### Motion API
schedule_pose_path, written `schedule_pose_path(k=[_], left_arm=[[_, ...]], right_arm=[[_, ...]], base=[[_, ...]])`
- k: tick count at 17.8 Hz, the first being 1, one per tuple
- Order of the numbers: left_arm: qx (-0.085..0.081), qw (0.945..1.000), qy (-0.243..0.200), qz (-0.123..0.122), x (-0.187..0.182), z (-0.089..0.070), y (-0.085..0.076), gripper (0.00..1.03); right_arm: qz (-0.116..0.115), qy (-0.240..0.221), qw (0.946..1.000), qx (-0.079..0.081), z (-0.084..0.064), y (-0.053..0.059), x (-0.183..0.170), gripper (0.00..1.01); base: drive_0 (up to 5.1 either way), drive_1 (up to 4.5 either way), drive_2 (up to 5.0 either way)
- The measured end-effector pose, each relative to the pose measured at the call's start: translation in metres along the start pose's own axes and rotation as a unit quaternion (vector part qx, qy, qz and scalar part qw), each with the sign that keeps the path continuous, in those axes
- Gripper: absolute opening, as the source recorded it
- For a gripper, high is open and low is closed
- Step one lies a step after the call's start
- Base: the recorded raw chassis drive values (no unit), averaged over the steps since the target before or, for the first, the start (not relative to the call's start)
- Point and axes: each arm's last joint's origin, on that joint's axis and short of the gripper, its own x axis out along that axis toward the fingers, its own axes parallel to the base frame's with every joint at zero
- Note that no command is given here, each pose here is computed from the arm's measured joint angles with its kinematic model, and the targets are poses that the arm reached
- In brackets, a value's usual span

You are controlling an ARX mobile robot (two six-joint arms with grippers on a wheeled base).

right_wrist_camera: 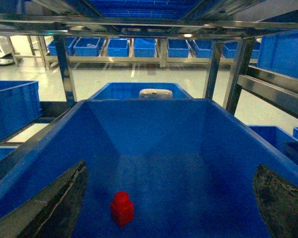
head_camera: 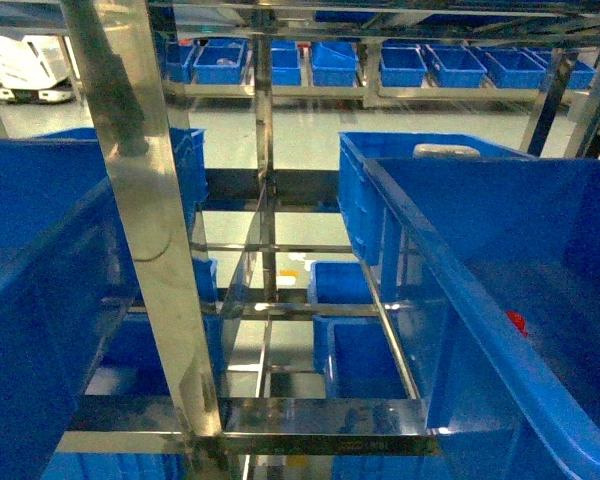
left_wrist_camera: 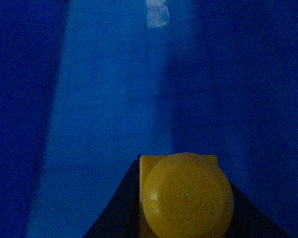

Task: Sort and place red and yellow blocks in left bins

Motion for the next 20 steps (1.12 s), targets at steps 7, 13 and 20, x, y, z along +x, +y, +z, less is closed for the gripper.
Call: schedule_pose_path(k=[7,13,20], left_arm=[[0.007,0.9989,-0.046,-0.008,0.003,0.027,-0.013,0.71],[-0.038,0.9949,-0.077,-0.053,-0.030,0.049,-0.007,0.98],[-0.088,0.9839,-0.098,-0.121,-0.085,0.052,0.000,0.98]], right_arm=[[0.000,0.000,1.0000,0.000,0.000,0.000,0.000,0.98],[0.000,0.000,1.0000,0.000,0.000,0.000,0.000,0.98],[0.000,0.000,1.0000,0.000,0.000,0.000,0.000,0.98]], base=[[0.0,0.00,0.0],[0.0,0.00,0.0],[0.0,0.00,0.0]])
